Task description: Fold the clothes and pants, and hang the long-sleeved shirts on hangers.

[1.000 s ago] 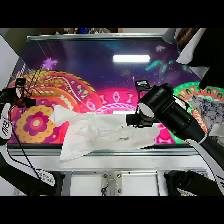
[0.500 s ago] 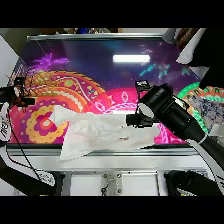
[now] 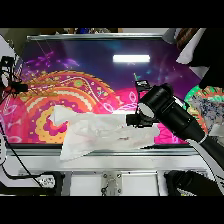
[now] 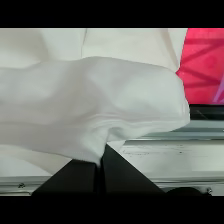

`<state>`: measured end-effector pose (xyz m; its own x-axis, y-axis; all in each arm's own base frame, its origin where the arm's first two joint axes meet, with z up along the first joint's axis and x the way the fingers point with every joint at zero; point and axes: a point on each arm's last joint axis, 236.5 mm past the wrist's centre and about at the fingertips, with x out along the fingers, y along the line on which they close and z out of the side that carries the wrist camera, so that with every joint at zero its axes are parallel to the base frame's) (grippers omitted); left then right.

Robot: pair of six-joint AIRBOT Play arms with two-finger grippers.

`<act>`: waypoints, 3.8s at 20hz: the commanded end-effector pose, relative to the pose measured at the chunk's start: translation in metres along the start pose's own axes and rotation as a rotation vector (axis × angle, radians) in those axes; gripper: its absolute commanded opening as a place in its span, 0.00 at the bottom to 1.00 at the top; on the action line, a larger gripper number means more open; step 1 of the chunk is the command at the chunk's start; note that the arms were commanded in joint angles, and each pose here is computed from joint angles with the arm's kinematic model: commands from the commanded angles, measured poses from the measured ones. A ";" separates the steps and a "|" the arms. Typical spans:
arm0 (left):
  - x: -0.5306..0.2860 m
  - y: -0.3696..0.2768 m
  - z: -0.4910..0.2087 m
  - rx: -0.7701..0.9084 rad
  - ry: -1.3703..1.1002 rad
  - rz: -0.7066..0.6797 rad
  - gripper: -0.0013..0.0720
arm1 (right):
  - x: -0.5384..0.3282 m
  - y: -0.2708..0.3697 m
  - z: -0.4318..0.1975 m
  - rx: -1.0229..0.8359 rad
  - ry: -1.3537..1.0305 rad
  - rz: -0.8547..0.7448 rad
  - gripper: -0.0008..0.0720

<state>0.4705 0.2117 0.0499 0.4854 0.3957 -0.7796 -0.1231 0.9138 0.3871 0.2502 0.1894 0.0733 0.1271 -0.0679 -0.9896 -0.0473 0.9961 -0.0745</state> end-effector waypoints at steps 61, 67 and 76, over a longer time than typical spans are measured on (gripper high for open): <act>-0.242 -0.248 -0.162 1.177 -0.147 -1.352 0.03 | -0.018 -0.040 0.015 0.160 -0.016 0.055 0.03; -0.239 -0.251 -0.157 1.177 -0.165 -1.330 0.03 | -0.019 -0.040 0.015 0.160 -0.018 0.057 0.03; -0.232 -0.296 -0.162 1.274 -0.154 -1.377 0.03 | -0.030 -0.040 0.018 0.133 -0.041 0.071 0.03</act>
<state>0.2493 -0.1229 0.0476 -0.2437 -0.5408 -0.8051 0.9669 -0.0706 -0.2453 0.2656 0.1508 0.1055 0.1605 -0.0089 -0.9870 0.0932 0.9956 0.0062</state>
